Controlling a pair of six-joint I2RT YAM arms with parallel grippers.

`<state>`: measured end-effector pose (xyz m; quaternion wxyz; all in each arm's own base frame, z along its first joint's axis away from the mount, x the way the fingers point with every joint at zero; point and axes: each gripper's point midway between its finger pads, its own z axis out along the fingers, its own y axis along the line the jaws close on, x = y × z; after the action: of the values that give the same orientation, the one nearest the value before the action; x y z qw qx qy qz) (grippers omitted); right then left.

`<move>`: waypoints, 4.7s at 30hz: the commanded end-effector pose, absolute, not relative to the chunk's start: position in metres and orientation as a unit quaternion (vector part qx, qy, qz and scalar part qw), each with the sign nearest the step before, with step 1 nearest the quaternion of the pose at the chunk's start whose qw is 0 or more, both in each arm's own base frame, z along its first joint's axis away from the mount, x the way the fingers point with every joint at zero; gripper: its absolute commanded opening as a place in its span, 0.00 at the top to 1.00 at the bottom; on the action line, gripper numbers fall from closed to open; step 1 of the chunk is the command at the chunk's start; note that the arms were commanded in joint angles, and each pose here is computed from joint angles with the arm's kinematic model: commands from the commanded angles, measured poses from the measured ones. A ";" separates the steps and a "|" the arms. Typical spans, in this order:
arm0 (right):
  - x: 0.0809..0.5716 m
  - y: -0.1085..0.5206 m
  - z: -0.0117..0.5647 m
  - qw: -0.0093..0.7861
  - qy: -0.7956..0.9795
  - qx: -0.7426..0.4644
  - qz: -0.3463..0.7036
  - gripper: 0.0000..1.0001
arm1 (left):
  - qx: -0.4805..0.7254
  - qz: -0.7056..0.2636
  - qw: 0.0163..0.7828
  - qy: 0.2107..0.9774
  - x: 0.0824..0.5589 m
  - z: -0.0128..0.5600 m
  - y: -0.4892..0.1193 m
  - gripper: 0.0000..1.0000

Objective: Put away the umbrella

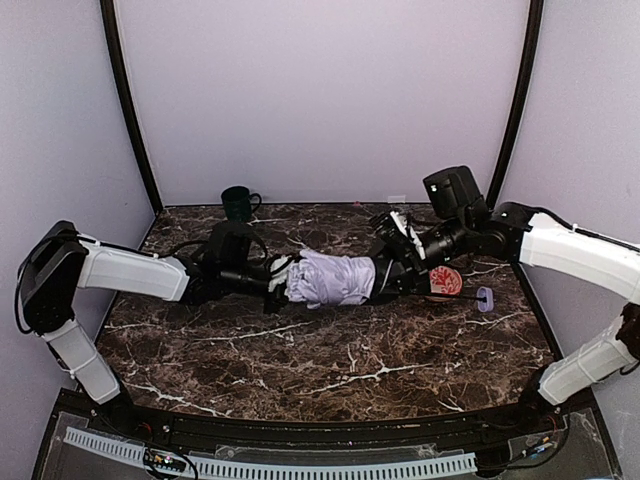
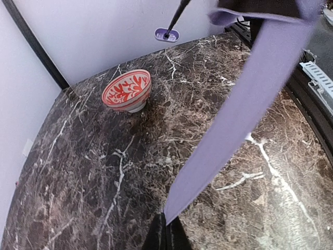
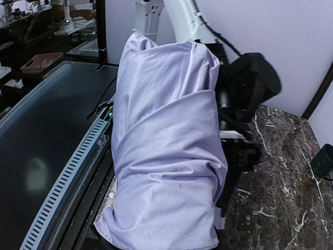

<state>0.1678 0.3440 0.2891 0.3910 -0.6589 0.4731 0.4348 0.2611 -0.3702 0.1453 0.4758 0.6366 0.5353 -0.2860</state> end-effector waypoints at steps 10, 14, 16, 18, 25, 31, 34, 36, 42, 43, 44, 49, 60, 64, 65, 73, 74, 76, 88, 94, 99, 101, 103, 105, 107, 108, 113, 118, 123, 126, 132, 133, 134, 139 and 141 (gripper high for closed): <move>0.067 0.352 0.168 0.168 0.447 -0.737 0.478 1.00 | 0.647 -0.158 0.558 0.494 0.349 0.202 -0.365 1.00; 0.087 0.363 0.116 0.142 0.518 -0.708 0.459 1.00 | 0.631 -0.167 0.588 0.478 0.325 0.218 -0.364 1.00; 0.101 0.368 0.094 0.129 0.556 -0.692 0.442 1.00 | 0.625 -0.178 0.593 0.475 0.313 0.222 -0.364 1.00; 0.120 0.371 0.071 0.117 0.600 -0.667 0.425 1.00 | 0.624 -0.184 0.593 0.475 0.300 0.220 -0.363 1.00; 0.179 0.381 0.033 0.118 0.691 -0.575 0.421 1.00 | 0.626 -0.237 0.590 0.451 0.221 0.204 -0.375 1.00; 0.201 0.381 0.016 0.133 0.729 -0.542 0.397 0.93 | 0.636 -0.273 0.562 0.453 0.181 0.191 -0.371 1.00; 0.210 0.383 0.014 0.149 0.742 -0.528 0.386 0.91 | 0.674 -0.266 0.536 0.433 0.160 0.179 -0.382 1.00; 0.217 0.384 0.015 0.163 0.752 -0.515 0.377 0.90 | 0.702 -0.264 0.515 0.414 0.143 0.165 -0.392 1.00; 0.232 0.379 0.018 0.210 0.775 -0.489 0.339 0.79 | 0.782 -0.222 0.430 0.392 0.111 0.105 -0.393 1.00; 0.234 0.379 0.019 0.219 0.776 -0.487 0.335 0.77 | 0.793 -0.213 0.419 0.388 0.108 0.098 -0.391 1.00; 0.234 0.379 0.020 0.226 0.775 -0.487 0.333 0.75 | 0.802 -0.205 0.405 0.387 0.106 0.089 -0.387 1.00; 0.224 0.393 0.026 0.252 0.749 -0.515 0.331 0.57 | 0.843 -0.162 0.342 0.383 0.103 0.035 -0.379 1.00; 0.179 0.390 0.048 0.245 0.689 -0.563 0.385 0.00 | 0.885 -0.076 0.253 0.383 0.114 -0.022 -0.342 1.00; 0.167 0.382 0.055 0.214 0.672 -0.599 0.379 0.00 | 0.883 -0.071 0.248 0.392 0.116 -0.024 -0.342 1.00; 0.162 0.379 0.058 0.201 0.665 -0.610 0.381 0.00 | 0.883 -0.069 0.246 0.393 0.117 -0.024 -0.342 1.00; 0.141 0.365 0.099 0.148 0.650 -0.616 0.419 0.00 | 0.881 -0.062 0.244 0.401 0.120 -0.024 -0.342 1.00; 0.145 0.367 0.108 0.156 0.655 -0.606 0.424 0.00 | 0.880 -0.062 0.244 0.403 0.121 -0.024 -0.342 1.00; 0.160 0.375 0.124 0.187 0.681 -0.565 0.426 0.00 | 0.880 -0.062 0.244 0.403 0.120 -0.024 -0.341 1.00; 0.209 0.387 0.069 0.213 0.841 -0.391 0.306 0.07 | 0.879 -0.063 0.244 0.405 0.120 -0.023 -0.341 1.00; 0.185 0.398 0.034 0.155 0.836 -0.429 0.306 0.05 | 0.878 -0.062 0.243 0.408 0.120 -0.022 -0.340 1.00; 0.179 0.387 0.018 0.139 0.842 -0.434 0.289 0.06 | 0.877 -0.063 0.242 0.411 0.120 -0.023 -0.340 1.00; 0.178 0.387 0.029 0.145 0.836 -0.440 0.294 0.05 | 0.877 -0.063 0.241 0.412 0.120 -0.023 -0.340 1.00; 0.179 0.389 0.043 0.157 0.830 -0.443 0.300 0.04 | 0.876 -0.063 0.240 0.413 0.120 -0.023 -0.340 1.00; 0.181 0.391 0.056 0.165 0.829 -0.443 0.300 0.04 | 0.876 -0.064 0.239 0.415 0.120 -0.024 -0.340 1.00; 0.182 0.393 0.069 0.177 0.828 -0.439 0.301 0.04 | 0.874 -0.061 0.237 0.419 0.121 -0.024 -0.338 1.00; 0.182 0.394 0.073 0.183 0.828 -0.437 0.301 0.04 | 0.874 -0.059 0.238 0.420 0.121 -0.023 -0.338 1.00; 0.182 0.377 0.076 0.195 0.838 -0.436 0.264 0.02 | 0.869 -0.058 0.236 0.430 0.123 -0.022 -0.338 1.00; 0.186 0.365 0.094 0.217 0.836 -0.445 0.238 0.03 | 0.870 -0.052 0.237 0.429 0.124 -0.020 -0.337 1.00; 0.176 0.357 0.092 0.258 0.820 -0.460 0.223 0.03 | 0.867 -0.040 0.244 0.432 0.127 -0.017 -0.332 1.00; 0.168 0.358 0.073 0.258 0.803 -0.488 0.223 0.02 | 0.867 -0.045 0.246 0.432 0.125 -0.017 -0.331 1.00; 0.163 0.357 0.029 0.223 0.797 -0.526 0.197 0.00 | 0.868 -0.040 0.246 0.429 0.127 -0.019 -0.331 1.00; 0.164 0.359 0.025 0.223 0.796 -0.527 0.197 0.00 | 0.868 -0.041 0.244 0.430 0.126 -0.019 -0.332 1.00; 0.166 0.360 0.021 0.223 0.796 -0.527 0.195 0.00 | 0.868 -0.042 0.244 0.429 0.126 -0.019 -0.332 1.00; 0.169 0.369 0.005 0.214 0.798 -0.527 0.198 0.12 | 0.867 -0.034 0.248 0.430 0.129 -0.017 -0.332 1.00; 0.166 0.367 0.001 0.208 0.799 -0.526 0.206 0.16 | 0.864 -0.023 0.250 0.436 0.133 -0.016 -0.330 1.00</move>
<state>0.1712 0.3717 0.0217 0.2272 -0.5210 0.7961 0.2077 0.1403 -0.3715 0.0168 0.3321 0.8470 0.4116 -0.0543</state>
